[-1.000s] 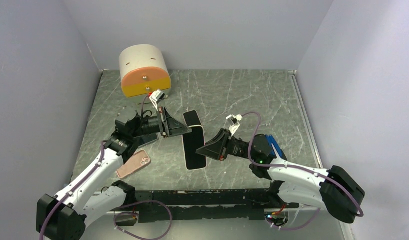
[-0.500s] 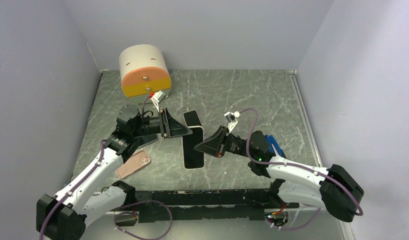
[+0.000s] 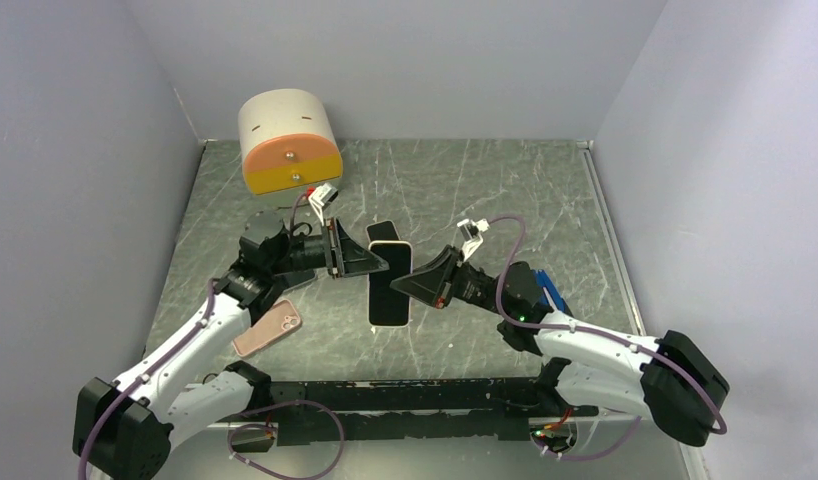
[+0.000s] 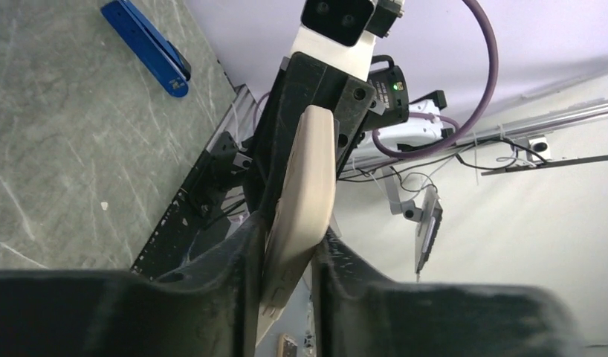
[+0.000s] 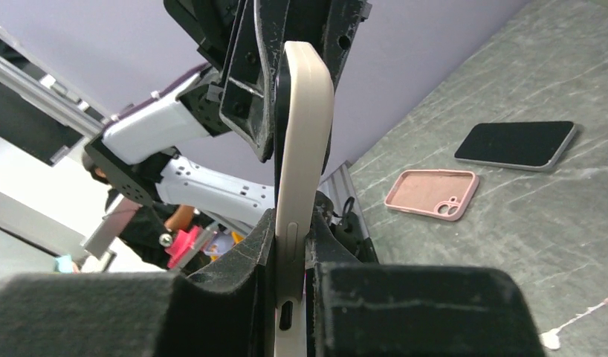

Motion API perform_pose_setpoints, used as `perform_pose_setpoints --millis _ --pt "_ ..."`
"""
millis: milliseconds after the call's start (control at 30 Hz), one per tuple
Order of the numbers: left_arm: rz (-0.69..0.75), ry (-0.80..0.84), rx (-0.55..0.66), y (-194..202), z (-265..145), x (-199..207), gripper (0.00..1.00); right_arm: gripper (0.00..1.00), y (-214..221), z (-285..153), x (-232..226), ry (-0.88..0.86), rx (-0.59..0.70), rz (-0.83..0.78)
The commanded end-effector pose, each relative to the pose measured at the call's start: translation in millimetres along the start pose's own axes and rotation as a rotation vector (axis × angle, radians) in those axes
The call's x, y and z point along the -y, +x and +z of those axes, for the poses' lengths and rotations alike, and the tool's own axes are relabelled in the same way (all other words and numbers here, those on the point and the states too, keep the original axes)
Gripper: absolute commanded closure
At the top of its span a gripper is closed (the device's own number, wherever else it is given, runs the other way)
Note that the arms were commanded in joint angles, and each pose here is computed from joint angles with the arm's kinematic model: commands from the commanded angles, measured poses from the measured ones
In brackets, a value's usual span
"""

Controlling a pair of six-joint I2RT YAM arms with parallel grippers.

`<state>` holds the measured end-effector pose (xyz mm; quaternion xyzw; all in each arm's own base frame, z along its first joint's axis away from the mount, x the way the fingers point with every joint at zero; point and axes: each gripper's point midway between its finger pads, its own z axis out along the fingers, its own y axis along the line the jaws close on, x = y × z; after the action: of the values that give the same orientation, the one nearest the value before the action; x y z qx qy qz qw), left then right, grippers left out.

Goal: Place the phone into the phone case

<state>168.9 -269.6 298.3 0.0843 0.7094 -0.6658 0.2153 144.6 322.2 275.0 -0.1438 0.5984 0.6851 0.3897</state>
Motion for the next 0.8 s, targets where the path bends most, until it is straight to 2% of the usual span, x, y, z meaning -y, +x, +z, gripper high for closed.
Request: perform_pose_setpoints --millis 0,67,100,267,367,433,767 --pt "0.035 0.041 -0.015 3.3 4.5 9.0 0.86 0.95 -30.2 8.0 -35.4 -0.131 0.096 -0.072" --pt "0.055 0.039 -0.011 4.5 3.2 8.5 0.96 0.86 -29.8 6.9 -32.6 -0.114 0.096 -0.068" --pt "0.064 0.033 -0.009 5.0 2.6 7.3 0.97 0.81 -29.8 6.1 -31.4 -0.103 0.097 -0.063" --pt "0.1 0.031 -0.011 8.0 1.0 4.6 0.98 0.63 -40.9 1.5 -28.9 -0.071 0.111 -0.06" --pt "0.11 0.056 -0.019 10.2 1.0 6.5 0.97 0.46 -49.6 0.7 -28.9 -0.047 0.118 -0.062" --pt "0.119 0.072 -0.03 12.0 1.3 8.1 0.97 0.39 -55.6 1.0 -26.9 -0.02 0.123 -0.065" --pt "0.142 0.053 -0.075 18.4 3.1 2.8 0.98 0.44 -61.6 4.6 -22.1 0.006 0.107 -0.035"
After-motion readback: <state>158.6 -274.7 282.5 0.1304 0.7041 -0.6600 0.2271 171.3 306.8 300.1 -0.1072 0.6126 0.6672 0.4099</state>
